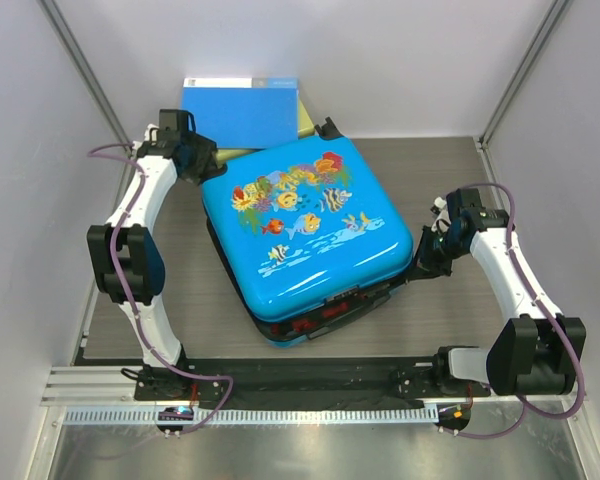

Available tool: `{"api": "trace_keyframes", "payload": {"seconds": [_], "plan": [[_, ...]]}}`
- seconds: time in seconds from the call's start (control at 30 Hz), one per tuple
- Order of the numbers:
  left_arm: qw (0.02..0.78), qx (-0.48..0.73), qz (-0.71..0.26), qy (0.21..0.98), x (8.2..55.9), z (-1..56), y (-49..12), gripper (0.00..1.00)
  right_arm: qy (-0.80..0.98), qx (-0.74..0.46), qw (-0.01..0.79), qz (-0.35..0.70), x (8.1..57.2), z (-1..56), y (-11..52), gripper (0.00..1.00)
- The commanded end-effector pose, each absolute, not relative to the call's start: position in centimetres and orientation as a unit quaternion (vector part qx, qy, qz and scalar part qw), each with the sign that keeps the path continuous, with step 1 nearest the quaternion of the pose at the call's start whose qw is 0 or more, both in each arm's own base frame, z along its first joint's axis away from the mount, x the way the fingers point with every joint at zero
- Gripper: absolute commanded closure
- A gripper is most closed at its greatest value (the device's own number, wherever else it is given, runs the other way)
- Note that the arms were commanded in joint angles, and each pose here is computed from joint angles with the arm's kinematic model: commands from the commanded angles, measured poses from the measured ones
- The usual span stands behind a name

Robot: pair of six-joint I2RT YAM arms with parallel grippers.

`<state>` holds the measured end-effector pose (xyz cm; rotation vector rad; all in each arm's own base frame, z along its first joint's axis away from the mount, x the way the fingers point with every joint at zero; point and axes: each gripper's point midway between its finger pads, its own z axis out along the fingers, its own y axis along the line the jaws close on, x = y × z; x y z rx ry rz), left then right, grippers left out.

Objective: Pack the luggage
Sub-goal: Zip the luggage at the center of the board.

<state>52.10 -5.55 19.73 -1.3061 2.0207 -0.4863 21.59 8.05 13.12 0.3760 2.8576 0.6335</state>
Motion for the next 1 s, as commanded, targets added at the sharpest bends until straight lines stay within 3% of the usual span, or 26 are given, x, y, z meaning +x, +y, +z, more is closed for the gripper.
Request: {"api": "trace_keyframes", "payload": {"seconds": [0.0, 0.2, 0.33, 0.53, 0.7, 0.97], "plan": [[0.437, -0.540, -0.253, 0.673, 55.4, 28.3, -5.6, 1.00, 0.916, 0.115, 0.032, 0.383, 19.7, 17.5, 14.0, 0.99], [0.436, -0.544, -0.253, 0.671, 55.3, 28.4, -5.7, 1.00, 0.927, 0.118, 0.032, 0.355, 18.2, 16.6, 13.2, 0.96], [0.435, -0.539, -0.257, 0.673, 55.2, 28.7, -5.9, 1.00, 0.950, 0.119, 0.079, 0.277, 19.1, 15.5, 10.8, 0.68], [0.412, -0.537, -0.270, 0.685, 54.5, 28.6, -6.7, 1.00, 0.949, 0.120, 0.200, 0.211, 21.8, 17.9, 8.2, 0.52], [0.419, -0.541, -0.283, 0.672, 54.0, 30.7, -6.3, 1.00, 0.938, 0.112, 0.260, 0.202, 22.8, 19.3, 7.7, 0.48], [0.420, -0.542, -0.304, 0.661, 53.2, 32.7, -6.4, 1.00, 0.944, 0.111, 0.252, 0.181, 23.7, 17.6, 7.1, 0.49]]}}
